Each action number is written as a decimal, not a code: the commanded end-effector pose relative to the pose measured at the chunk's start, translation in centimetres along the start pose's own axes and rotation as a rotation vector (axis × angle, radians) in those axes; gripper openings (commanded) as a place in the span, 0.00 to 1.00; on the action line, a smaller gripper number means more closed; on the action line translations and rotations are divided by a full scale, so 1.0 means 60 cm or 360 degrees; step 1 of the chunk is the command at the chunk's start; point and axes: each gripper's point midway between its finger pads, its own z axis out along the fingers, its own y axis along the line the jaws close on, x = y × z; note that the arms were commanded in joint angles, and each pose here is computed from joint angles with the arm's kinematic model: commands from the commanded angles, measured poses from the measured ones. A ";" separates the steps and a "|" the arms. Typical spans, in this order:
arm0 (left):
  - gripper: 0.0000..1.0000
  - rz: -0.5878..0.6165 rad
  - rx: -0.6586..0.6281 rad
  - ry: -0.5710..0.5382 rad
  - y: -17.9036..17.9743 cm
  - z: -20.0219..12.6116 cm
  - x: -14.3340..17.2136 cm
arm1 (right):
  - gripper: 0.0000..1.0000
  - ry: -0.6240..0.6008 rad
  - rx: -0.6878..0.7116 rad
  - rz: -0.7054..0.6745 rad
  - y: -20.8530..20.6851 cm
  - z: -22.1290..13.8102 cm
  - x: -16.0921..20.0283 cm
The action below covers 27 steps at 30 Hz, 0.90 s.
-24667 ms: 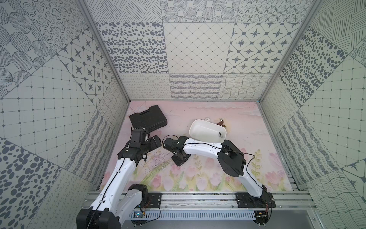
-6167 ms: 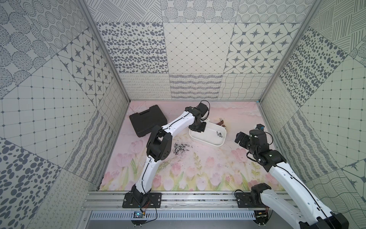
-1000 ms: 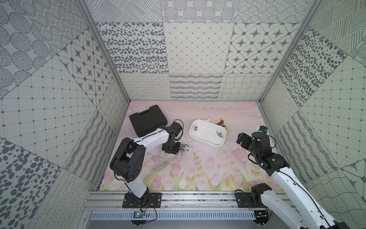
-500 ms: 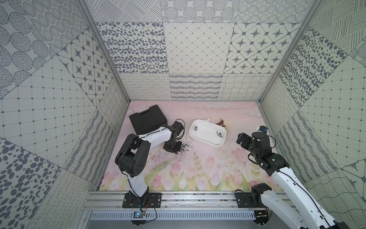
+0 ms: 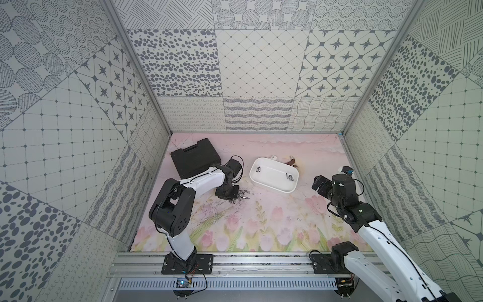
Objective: Put the bit on the desktop into the storage box
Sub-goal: Pick up the screwdriver bit from the center of the board.
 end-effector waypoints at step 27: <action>0.17 -0.0007 -0.0031 0.0065 0.011 0.018 -0.003 | 0.97 -0.0041 0.0005 0.0020 0.001 0.002 -0.011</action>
